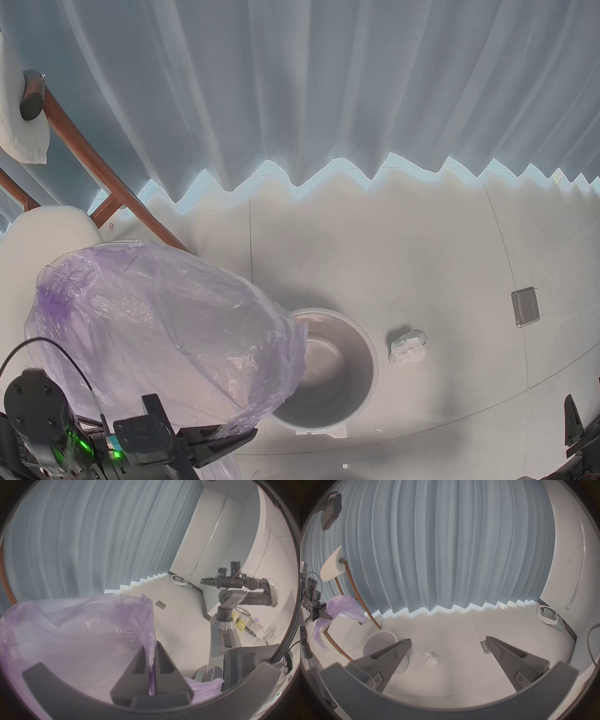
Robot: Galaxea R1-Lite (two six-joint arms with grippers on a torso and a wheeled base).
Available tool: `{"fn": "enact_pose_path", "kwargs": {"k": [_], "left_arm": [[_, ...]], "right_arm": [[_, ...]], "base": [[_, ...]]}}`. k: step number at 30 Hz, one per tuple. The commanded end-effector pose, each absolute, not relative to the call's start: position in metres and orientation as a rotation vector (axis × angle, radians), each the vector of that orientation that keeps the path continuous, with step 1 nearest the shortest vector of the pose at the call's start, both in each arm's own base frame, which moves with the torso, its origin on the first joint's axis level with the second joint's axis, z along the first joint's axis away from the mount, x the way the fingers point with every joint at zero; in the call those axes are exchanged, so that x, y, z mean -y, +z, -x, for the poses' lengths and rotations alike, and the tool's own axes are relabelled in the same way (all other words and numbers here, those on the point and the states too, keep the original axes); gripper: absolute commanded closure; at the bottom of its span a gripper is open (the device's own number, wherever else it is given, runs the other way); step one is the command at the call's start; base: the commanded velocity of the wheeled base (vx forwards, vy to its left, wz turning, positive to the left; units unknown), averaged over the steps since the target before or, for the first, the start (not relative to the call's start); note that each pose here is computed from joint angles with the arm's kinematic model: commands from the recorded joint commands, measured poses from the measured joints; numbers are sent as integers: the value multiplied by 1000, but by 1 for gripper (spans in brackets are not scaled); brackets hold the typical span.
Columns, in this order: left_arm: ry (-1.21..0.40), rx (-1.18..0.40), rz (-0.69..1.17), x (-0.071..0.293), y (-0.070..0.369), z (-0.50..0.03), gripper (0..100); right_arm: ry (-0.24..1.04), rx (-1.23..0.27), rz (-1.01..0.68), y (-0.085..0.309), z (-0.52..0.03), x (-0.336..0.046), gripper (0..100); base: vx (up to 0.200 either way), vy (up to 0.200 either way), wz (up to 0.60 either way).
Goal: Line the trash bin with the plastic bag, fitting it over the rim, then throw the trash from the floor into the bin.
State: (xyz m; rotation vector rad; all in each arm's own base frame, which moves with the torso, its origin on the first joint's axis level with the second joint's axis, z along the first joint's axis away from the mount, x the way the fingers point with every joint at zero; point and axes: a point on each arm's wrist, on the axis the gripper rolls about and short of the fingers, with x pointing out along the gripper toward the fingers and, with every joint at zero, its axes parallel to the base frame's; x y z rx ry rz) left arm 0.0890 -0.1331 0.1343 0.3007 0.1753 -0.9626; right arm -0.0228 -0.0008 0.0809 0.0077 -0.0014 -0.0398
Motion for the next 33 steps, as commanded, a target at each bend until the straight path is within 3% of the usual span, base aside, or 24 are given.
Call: {"fn": "enact_pose_path", "kwargs": {"k": [1, 15, 30, 33], "left_arm": [[-933, -165, -254, 129, 143, -102, 100], [-1049, -107, -123, 117, 158, -88, 100], [-1097, -182, 280, 119, 189, -89, 100], [-1115, -126, 320, 121, 202, -90, 100]], "right_arm": [[-40, 0, -8, 76, 23, 1, 0], [-40, 0, -8, 76, 23, 1, 0], [-40, 0, -8, 76, 23, 1, 0], [-40, 0, -8, 76, 23, 1, 0]], "base": [[0, 0, 0], [0, 0, 0], [0, 0, 0], [0, 0, 0]]}}
